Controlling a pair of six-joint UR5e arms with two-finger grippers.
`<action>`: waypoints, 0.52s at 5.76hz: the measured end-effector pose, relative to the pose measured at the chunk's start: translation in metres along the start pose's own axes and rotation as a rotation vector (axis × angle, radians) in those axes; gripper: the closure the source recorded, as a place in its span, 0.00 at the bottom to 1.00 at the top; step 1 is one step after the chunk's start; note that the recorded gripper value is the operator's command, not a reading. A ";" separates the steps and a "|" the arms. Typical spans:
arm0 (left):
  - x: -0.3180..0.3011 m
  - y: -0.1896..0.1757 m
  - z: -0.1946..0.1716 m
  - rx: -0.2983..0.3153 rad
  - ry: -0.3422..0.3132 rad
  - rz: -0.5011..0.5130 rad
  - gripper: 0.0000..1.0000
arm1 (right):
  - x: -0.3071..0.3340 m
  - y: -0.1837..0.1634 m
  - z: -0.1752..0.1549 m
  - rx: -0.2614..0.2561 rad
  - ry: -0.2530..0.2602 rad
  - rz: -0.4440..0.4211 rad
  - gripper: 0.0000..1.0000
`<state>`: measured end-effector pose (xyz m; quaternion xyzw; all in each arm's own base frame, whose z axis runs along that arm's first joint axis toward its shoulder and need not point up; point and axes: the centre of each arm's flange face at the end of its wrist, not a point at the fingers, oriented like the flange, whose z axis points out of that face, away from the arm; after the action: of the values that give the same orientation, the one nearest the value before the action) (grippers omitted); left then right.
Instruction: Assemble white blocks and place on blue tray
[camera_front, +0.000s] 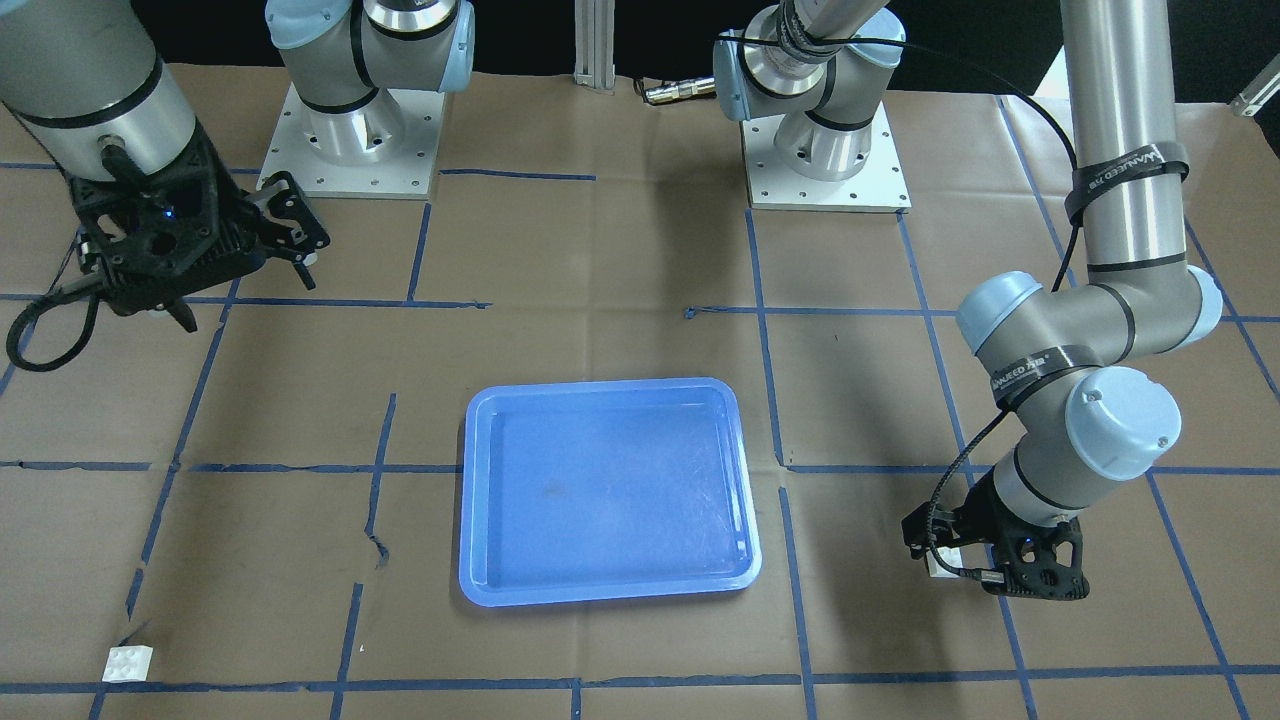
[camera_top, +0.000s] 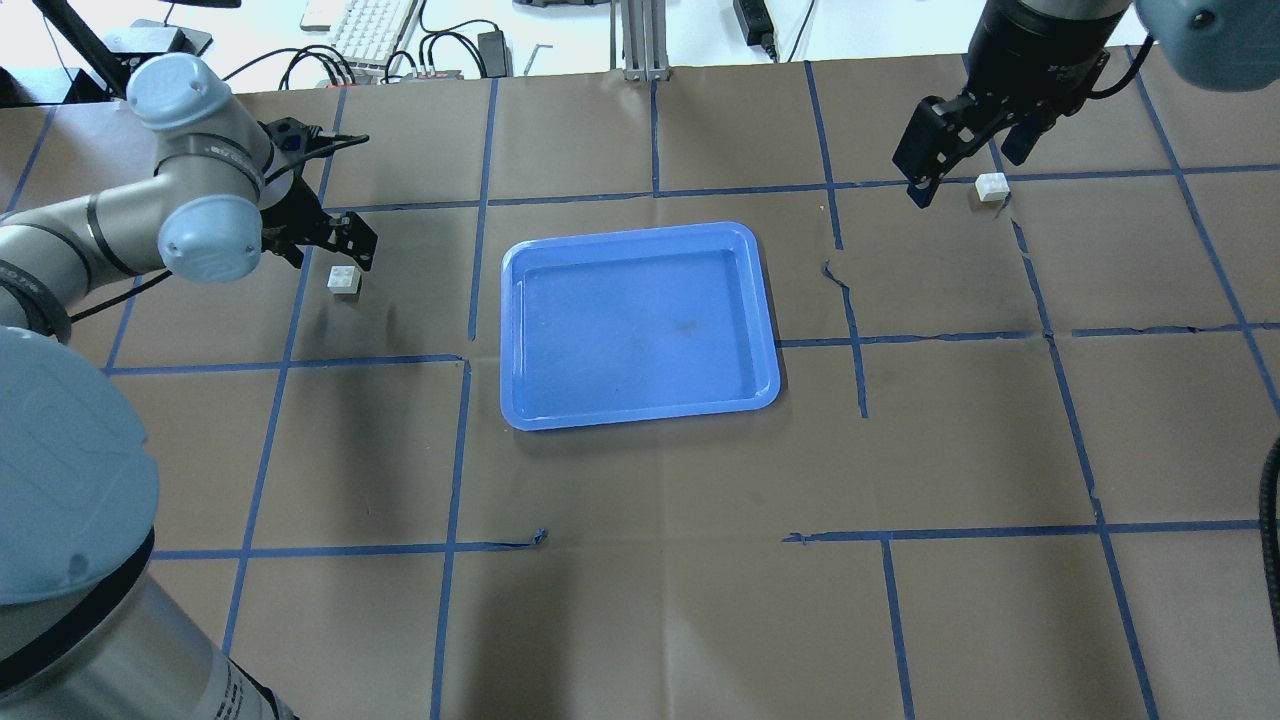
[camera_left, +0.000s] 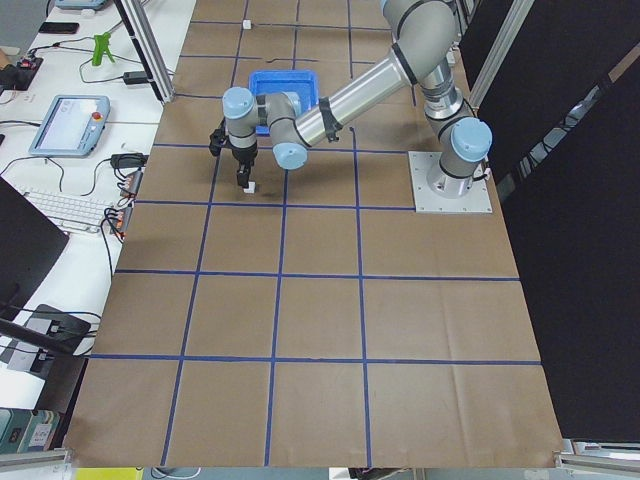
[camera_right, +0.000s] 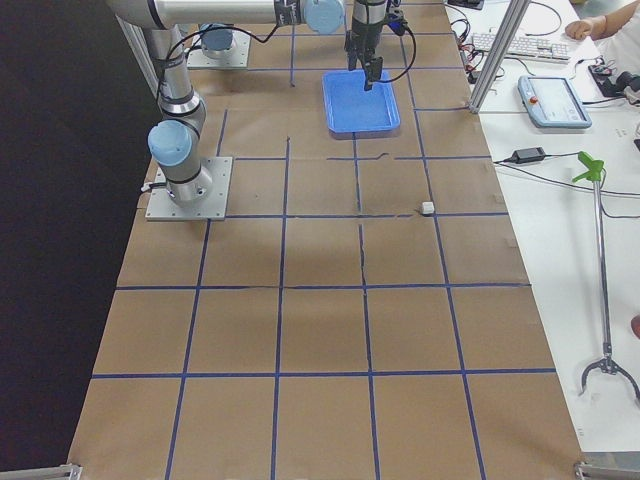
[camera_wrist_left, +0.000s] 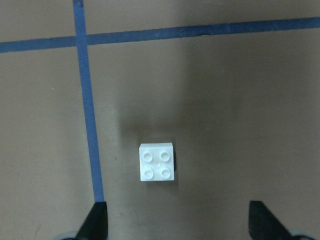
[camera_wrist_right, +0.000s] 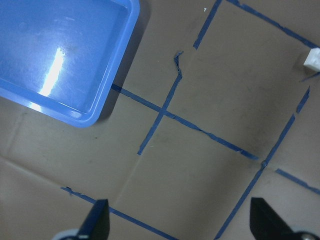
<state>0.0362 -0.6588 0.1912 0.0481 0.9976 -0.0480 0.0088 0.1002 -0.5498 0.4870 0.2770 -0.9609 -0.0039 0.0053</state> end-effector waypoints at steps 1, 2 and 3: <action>0.000 0.002 0.013 0.012 -0.007 0.005 0.44 | 0.034 0.000 0.011 0.010 0.007 -0.165 0.00; -0.001 0.002 0.017 0.015 -0.009 0.009 0.83 | 0.067 0.000 0.024 0.021 -0.005 -0.328 0.00; -0.002 0.001 0.015 0.020 -0.011 0.008 0.95 | 0.101 -0.005 0.038 0.038 -0.026 -0.511 0.00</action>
<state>0.0380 -0.6599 0.1762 0.0521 0.9968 -0.0582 0.0142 0.0169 -0.6076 0.4496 0.5110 -0.8594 0.0092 -0.0136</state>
